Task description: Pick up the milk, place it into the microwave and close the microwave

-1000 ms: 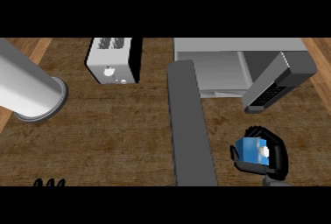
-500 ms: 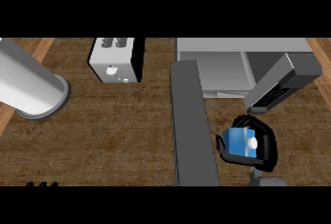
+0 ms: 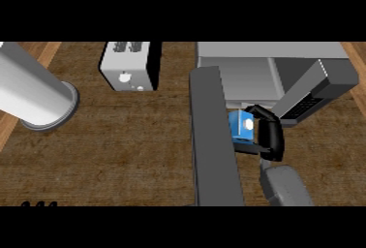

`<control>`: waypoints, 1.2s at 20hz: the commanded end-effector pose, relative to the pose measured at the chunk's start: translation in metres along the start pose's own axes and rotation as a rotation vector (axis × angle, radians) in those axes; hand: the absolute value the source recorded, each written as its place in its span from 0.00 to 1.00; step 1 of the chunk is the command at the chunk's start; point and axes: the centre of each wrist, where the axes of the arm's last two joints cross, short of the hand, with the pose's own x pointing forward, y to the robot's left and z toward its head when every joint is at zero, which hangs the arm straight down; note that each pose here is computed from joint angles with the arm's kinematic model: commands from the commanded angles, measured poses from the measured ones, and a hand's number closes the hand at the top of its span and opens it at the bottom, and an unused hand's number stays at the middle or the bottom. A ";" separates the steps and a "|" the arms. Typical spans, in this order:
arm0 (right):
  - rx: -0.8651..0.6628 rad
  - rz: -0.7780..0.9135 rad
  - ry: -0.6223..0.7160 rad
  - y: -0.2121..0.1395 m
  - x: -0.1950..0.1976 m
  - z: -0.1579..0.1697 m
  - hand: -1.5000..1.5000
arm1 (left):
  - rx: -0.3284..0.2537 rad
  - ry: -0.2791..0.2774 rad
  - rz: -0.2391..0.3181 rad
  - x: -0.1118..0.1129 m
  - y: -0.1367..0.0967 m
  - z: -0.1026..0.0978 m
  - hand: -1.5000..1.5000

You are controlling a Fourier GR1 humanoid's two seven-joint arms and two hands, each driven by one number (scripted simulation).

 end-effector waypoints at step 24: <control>-0.087 0.410 0.105 -0.032 -0.042 -0.092 1.00 | -0.080 0.009 0.017 0.005 0.017 -0.013 0.00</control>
